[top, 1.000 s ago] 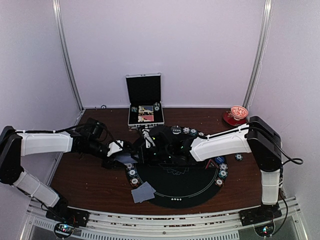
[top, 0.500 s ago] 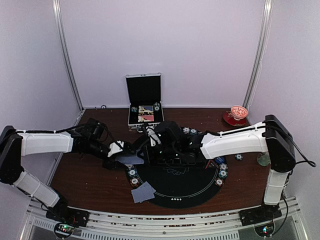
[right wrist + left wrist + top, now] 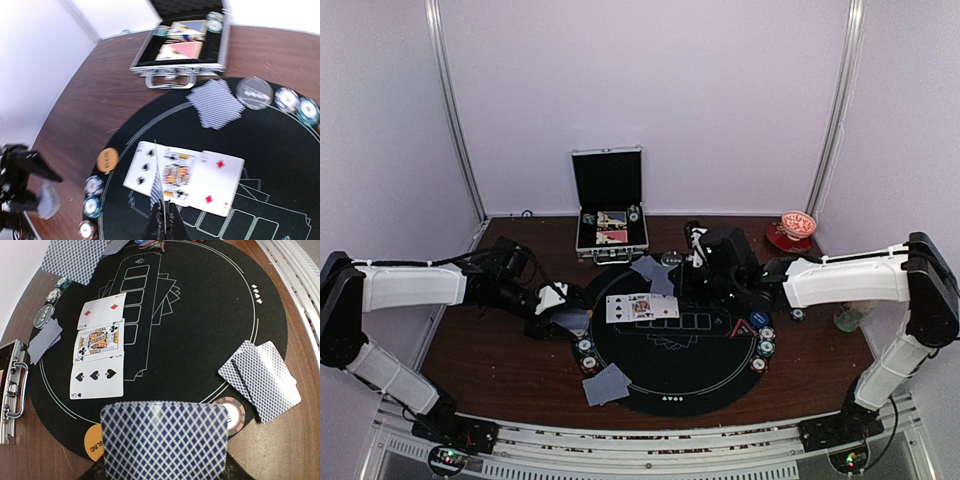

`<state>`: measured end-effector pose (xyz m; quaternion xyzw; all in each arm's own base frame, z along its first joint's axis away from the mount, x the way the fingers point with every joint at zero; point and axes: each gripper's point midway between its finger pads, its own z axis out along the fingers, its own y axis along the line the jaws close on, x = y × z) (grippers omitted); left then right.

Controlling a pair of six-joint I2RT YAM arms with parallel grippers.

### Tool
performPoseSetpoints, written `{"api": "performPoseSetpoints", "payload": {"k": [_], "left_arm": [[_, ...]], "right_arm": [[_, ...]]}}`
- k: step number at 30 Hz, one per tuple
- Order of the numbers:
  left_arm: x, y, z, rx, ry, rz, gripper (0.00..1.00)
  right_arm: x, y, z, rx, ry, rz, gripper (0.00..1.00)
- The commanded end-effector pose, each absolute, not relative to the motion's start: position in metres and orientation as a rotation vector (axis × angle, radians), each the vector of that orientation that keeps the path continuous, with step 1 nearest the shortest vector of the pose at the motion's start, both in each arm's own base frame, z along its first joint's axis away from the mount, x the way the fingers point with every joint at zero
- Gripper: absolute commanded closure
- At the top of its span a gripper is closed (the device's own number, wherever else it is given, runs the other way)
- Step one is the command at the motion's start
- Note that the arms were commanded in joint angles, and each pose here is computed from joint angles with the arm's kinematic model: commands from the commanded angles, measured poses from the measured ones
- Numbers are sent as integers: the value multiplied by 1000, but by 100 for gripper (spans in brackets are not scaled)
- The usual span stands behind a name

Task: Distribute texas hold em gaming equipment
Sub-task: Pick up the poker card from the face-down deck piles, then flop the poker card in the community card area.

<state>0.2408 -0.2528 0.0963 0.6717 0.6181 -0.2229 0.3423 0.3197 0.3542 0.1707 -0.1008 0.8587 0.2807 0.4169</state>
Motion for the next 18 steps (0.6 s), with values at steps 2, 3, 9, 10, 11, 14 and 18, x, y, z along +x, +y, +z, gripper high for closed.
{"api": "performPoseSetpoints", "payload": {"k": [2, 3, 9, 10, 11, 14, 18], "left_arm": [[245, -255, 104, 1735, 1577, -576, 44], [245, -255, 104, 1735, 1575, -576, 44], [245, -255, 103, 1738, 1576, -574, 44], [245, -255, 103, 1738, 1576, -574, 44], [245, -255, 103, 1739, 1576, -576, 44], [245, -255, 102, 1741, 1575, -576, 44], [245, -255, 102, 1742, 1577, -578, 44]], "right_arm": [[345, 336, 162, 127, 2053, 787, 100], [349, 334, 159, 183, 2033, 793, 100], [369, 315, 127, 461, 1942, 751, 100], [370, 311, 122, 501, 1928, 744, 100], [371, 307, 118, 541, 1908, 743, 100], [371, 293, 109, 635, 1851, 749, 100], [370, 281, 102, 704, 1811, 730, 100]]}}
